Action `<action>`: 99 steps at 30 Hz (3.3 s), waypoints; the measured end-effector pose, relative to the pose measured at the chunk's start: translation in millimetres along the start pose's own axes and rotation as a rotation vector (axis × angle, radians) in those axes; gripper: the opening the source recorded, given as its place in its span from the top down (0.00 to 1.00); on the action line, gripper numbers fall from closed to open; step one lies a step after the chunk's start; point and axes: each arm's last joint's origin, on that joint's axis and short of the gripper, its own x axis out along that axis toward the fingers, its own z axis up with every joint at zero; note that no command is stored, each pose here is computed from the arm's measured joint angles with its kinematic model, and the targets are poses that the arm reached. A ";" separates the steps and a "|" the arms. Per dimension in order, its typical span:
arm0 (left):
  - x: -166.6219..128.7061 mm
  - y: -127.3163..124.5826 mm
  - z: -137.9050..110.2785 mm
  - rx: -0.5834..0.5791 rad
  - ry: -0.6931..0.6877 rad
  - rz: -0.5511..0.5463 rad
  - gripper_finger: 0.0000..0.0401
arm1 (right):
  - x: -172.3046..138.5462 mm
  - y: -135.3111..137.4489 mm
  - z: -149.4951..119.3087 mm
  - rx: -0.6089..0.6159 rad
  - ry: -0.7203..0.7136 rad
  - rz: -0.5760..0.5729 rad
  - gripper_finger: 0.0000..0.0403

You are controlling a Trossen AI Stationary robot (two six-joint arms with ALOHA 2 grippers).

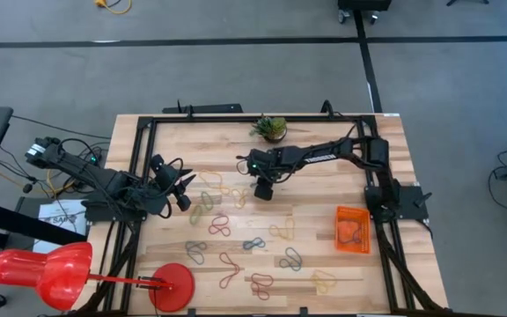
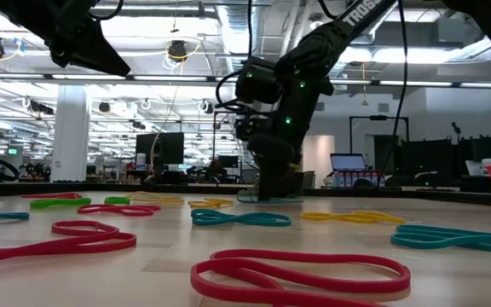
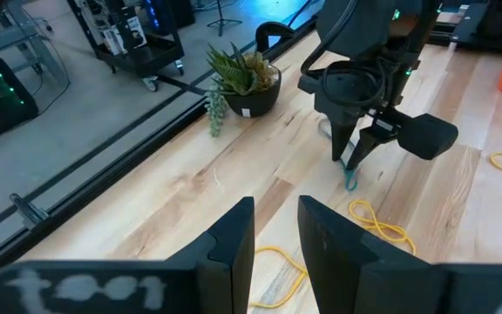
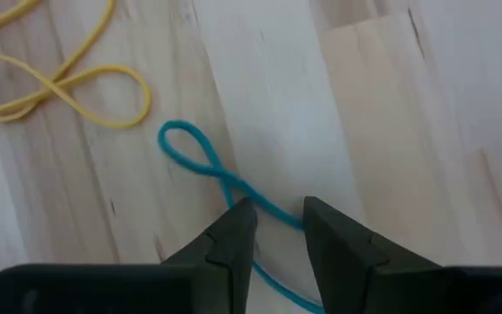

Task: Pick and place rubber bands into bin
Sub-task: Put the blue rubber band into the orange basket, then put the yellow rubber band into the orange basket

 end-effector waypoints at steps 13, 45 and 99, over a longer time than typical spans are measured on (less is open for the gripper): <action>0.0 0.1 -0.2 0.002 0.002 0.001 0.80 | -13.3 12.7 9.3 -0.060 0.017 -0.046 0.97; 1.1 -3.0 -4.0 0.027 0.071 -0.076 0.80 | -263.5 117.2 -182.5 0.620 0.401 -0.127 1.00; 0.6 -6.7 26.7 -0.139 -0.236 0.123 0.80 | -100.3 267.8 -171.5 0.270 0.278 0.212 0.78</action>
